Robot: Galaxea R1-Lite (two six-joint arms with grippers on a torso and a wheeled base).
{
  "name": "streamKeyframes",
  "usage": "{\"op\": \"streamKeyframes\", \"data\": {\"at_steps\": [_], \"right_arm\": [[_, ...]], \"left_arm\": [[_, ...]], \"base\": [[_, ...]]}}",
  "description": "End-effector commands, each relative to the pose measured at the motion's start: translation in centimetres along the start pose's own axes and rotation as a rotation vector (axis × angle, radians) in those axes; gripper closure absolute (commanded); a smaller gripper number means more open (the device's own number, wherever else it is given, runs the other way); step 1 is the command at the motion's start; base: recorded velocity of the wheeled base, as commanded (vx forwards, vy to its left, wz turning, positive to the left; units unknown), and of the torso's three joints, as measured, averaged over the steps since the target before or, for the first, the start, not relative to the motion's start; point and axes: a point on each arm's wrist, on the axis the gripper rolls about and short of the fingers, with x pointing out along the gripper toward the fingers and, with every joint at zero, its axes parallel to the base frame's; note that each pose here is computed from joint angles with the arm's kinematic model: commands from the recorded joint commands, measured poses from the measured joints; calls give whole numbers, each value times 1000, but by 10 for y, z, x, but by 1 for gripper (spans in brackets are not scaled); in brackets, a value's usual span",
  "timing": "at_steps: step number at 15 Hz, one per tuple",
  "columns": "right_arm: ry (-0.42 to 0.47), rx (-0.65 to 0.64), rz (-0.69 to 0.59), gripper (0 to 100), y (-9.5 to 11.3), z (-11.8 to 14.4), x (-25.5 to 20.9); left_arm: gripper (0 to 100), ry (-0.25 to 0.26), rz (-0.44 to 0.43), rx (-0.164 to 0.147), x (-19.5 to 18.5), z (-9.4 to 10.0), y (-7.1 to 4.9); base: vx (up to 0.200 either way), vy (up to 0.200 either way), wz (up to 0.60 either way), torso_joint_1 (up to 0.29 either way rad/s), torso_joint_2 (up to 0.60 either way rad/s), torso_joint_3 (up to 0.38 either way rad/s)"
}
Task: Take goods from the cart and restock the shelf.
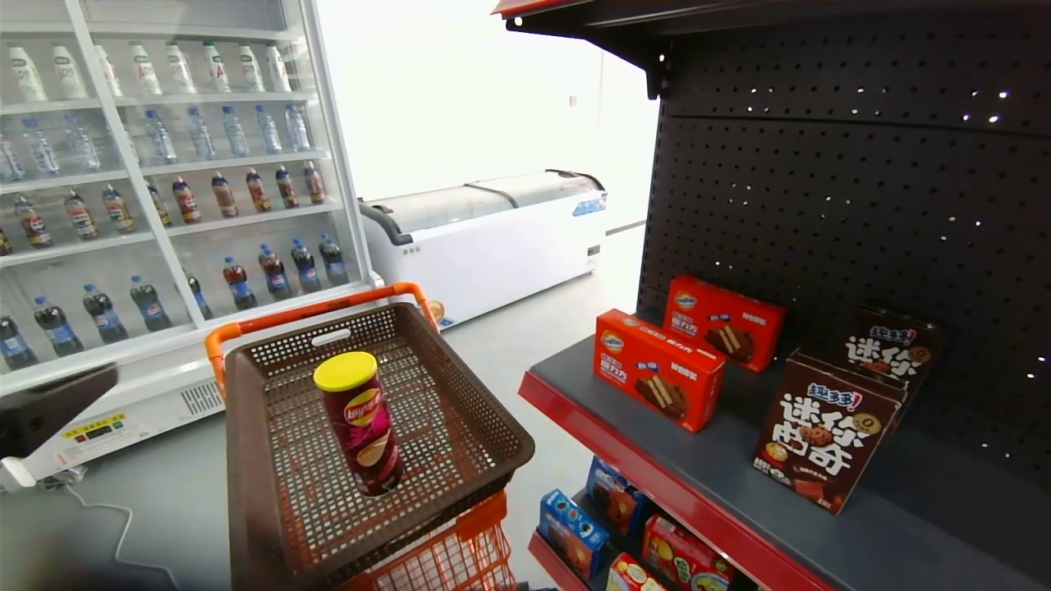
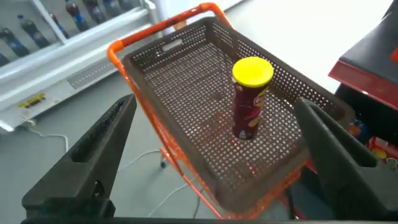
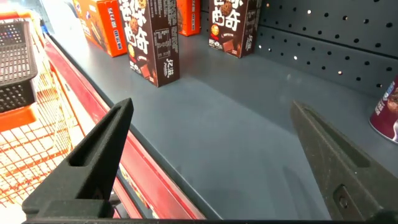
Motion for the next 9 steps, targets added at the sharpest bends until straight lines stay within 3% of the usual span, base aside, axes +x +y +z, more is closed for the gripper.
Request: {"op": "streamKeyframes", "data": {"at_steps": [1, 3, 5, 9], "right_arm": [[-1, 0, 2, 0, 0, 0, 0], [-1, 0, 2, 0, 0, 0, 0], [-1, 0, 2, 0, 0, 0, 0], [-1, 0, 0, 0, 0, 0, 0]], "left_arm": [[0, 211, -100, -13, 88, -12, -4], [0, 252, -188, -3, 111, -28, -16], [0, 229, -210, 3, 132, -46, -22], [0, 281, -212, -1, 155, -82, -26]], "base": [[0, 0, 0, 0, 0, 0], [0, 0, 0, 0, 0, 0], [0, 0, 0, 0, 0, 0], [0, 0, 0, 0, 0, 0]]}}
